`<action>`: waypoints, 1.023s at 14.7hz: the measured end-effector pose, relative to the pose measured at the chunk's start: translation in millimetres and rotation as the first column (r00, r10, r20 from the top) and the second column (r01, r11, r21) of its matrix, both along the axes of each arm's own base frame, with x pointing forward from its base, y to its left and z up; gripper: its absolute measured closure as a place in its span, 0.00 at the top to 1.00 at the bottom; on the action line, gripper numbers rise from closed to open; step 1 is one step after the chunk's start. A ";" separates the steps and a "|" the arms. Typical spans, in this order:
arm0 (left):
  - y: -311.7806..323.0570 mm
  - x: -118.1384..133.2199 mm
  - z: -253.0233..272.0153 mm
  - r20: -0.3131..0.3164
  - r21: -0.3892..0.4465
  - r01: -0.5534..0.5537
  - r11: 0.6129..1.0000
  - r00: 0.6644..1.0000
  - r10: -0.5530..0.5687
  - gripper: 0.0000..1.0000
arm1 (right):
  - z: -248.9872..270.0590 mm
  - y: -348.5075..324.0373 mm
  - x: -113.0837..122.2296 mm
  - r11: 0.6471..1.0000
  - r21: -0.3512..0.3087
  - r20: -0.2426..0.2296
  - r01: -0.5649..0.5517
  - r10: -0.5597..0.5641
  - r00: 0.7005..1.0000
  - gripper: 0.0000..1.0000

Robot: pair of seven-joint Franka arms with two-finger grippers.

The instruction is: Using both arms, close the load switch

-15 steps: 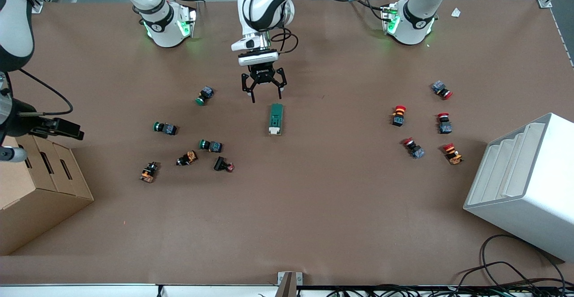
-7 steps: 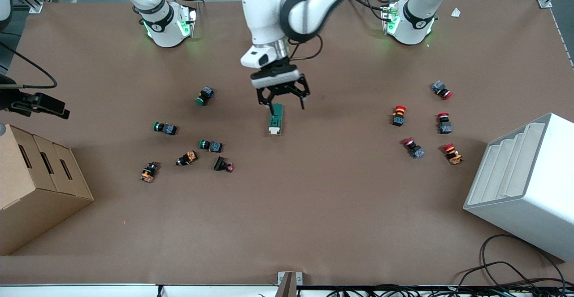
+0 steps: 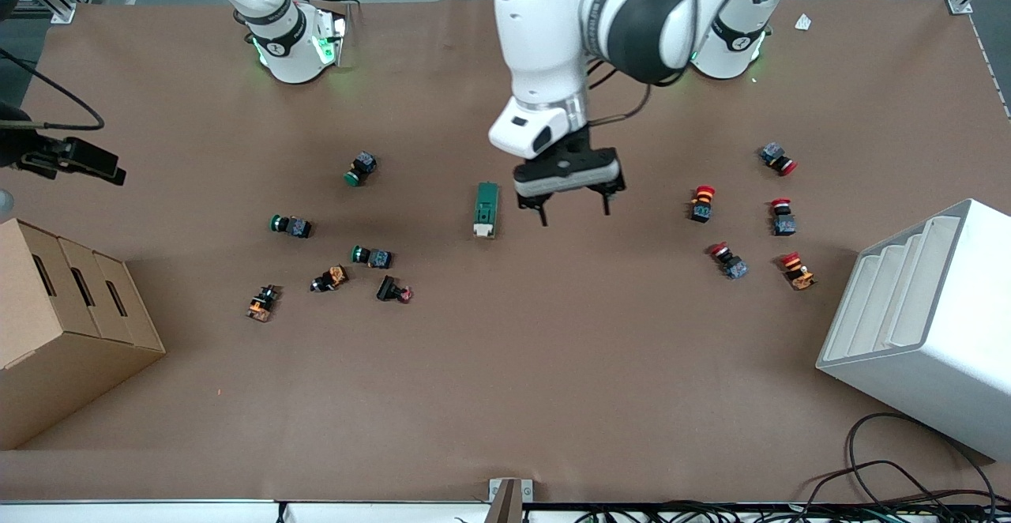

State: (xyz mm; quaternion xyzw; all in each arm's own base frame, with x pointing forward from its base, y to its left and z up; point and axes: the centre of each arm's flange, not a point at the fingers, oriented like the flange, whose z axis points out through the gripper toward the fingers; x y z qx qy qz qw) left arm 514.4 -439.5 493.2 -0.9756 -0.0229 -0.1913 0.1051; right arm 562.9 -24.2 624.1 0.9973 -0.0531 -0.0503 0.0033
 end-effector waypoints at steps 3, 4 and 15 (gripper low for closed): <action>54.7 39.0 13.3 -0.073 -0.009 -0.006 1.000 0.997 0.006 1.00 | 15.9 -2.8 -11.5 1.000 0.001 0.014 0.005 -0.005 1.000 1.00; 74.8 51.5 19.6 -0.100 -0.020 0.005 1.000 0.995 -0.007 1.00 | 21.8 -3.8 -16.4 1.000 0.002 0.017 0.005 -0.005 1.000 1.00; 258.5 62.3 112.3 -0.356 -0.198 0.001 0.980 0.932 -0.073 1.00 | 54.7 -26.9 -64.6 1.000 0.013 0.036 0.000 -0.001 0.999 1.00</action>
